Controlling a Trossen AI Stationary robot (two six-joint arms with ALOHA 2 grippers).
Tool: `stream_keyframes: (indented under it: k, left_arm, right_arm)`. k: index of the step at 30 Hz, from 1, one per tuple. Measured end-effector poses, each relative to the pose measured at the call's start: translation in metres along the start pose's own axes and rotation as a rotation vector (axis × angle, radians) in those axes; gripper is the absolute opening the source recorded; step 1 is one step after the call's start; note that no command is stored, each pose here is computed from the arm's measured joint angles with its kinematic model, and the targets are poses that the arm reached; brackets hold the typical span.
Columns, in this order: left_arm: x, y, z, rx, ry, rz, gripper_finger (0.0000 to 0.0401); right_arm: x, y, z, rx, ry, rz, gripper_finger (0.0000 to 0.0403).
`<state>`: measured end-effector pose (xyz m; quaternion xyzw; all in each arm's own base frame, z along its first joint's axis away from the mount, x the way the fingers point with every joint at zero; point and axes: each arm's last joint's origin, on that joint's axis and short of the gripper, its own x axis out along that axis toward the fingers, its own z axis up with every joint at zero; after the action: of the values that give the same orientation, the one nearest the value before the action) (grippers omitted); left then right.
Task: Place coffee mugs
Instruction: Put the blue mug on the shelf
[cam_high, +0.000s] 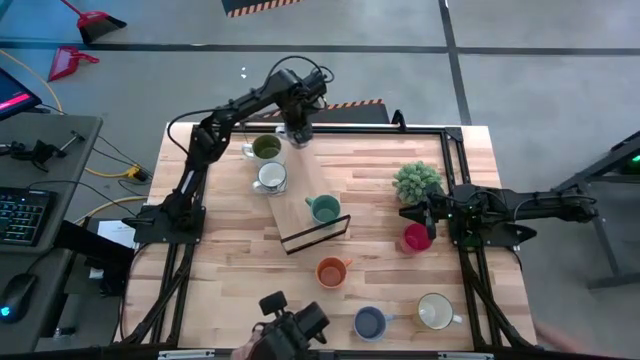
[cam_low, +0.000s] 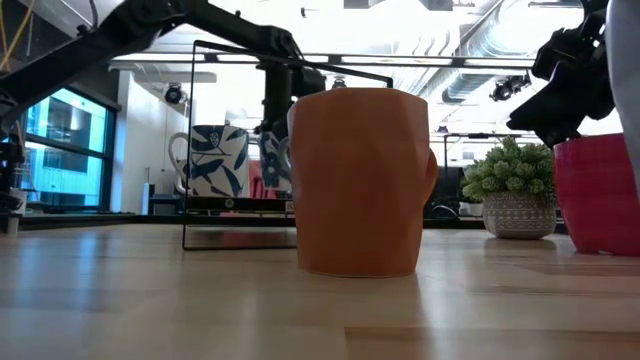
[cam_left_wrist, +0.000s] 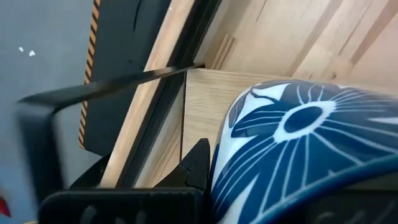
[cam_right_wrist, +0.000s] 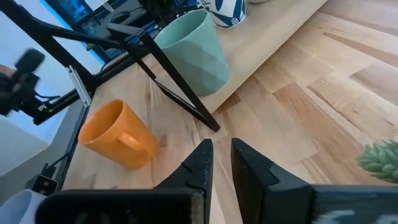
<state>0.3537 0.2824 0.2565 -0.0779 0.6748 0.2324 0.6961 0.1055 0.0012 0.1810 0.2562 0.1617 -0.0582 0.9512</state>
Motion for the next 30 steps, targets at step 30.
stream_keyframes:
  k: [30]
  left_arm:
    - [0.018,0.011,-0.002,0.022,0.039,-0.005,0.0019]
  right_arm:
    - [0.000,0.000,0.000,0.039,0.000,-0.001,0.0039]
